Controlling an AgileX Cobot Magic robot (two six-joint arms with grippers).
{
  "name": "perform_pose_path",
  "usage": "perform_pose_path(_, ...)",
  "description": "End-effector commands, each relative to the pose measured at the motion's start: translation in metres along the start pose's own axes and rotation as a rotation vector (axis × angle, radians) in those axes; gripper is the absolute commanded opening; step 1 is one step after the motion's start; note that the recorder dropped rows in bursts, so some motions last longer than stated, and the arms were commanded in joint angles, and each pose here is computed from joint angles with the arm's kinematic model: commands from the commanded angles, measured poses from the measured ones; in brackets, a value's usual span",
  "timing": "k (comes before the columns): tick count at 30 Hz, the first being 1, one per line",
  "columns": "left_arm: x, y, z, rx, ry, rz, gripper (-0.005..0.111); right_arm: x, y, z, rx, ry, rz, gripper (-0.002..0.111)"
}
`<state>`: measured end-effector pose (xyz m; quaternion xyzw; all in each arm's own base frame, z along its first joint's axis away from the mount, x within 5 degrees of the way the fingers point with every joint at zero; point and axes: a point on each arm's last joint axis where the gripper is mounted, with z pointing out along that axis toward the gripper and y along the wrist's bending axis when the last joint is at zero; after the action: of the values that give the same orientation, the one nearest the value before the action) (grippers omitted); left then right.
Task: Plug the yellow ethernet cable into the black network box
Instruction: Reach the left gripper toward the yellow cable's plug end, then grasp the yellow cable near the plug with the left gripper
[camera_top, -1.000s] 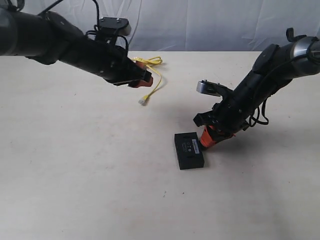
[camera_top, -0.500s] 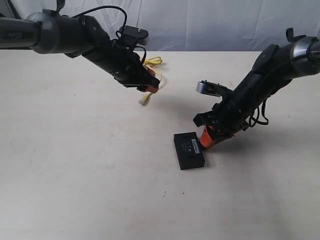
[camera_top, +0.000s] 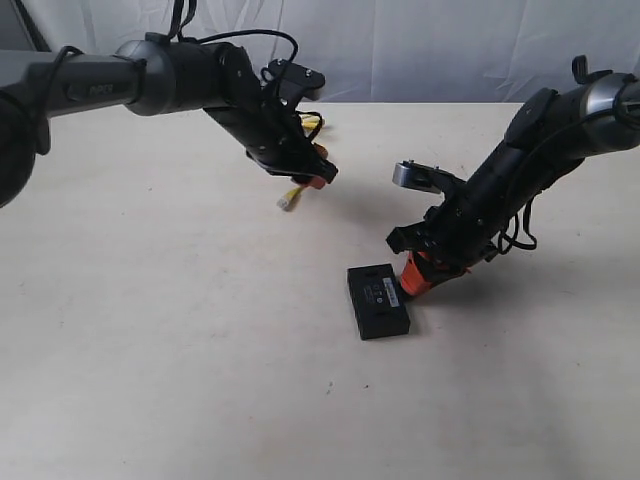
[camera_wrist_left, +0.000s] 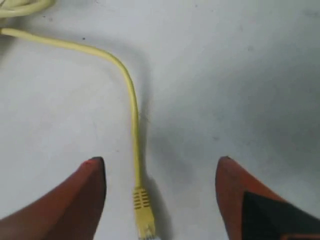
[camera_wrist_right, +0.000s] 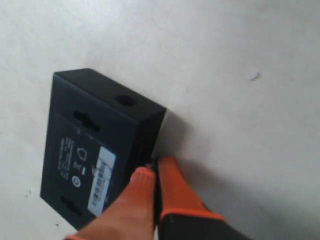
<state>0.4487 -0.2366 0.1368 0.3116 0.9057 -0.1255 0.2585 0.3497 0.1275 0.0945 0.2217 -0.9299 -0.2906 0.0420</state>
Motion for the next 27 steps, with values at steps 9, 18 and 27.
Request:
perform_pose_path(9, 0.005, 0.005, 0.025, -0.035, 0.043, -0.02, 0.061, 0.001, -0.003, 0.003, 0.0, 0.016, -0.006, -0.001)
perform_pose_path(18, 0.014, 0.009, 0.032, -0.075, 0.105, 0.014, 0.055, 0.001, -0.003, 0.003, 0.003, 0.013, -0.006, -0.001)
perform_pose_path(27, 0.017, 0.011, 0.032, -0.093, 0.141, 0.044, 0.0, 0.0, -0.004, 0.003, 0.008, 0.007, -0.007, -0.001)
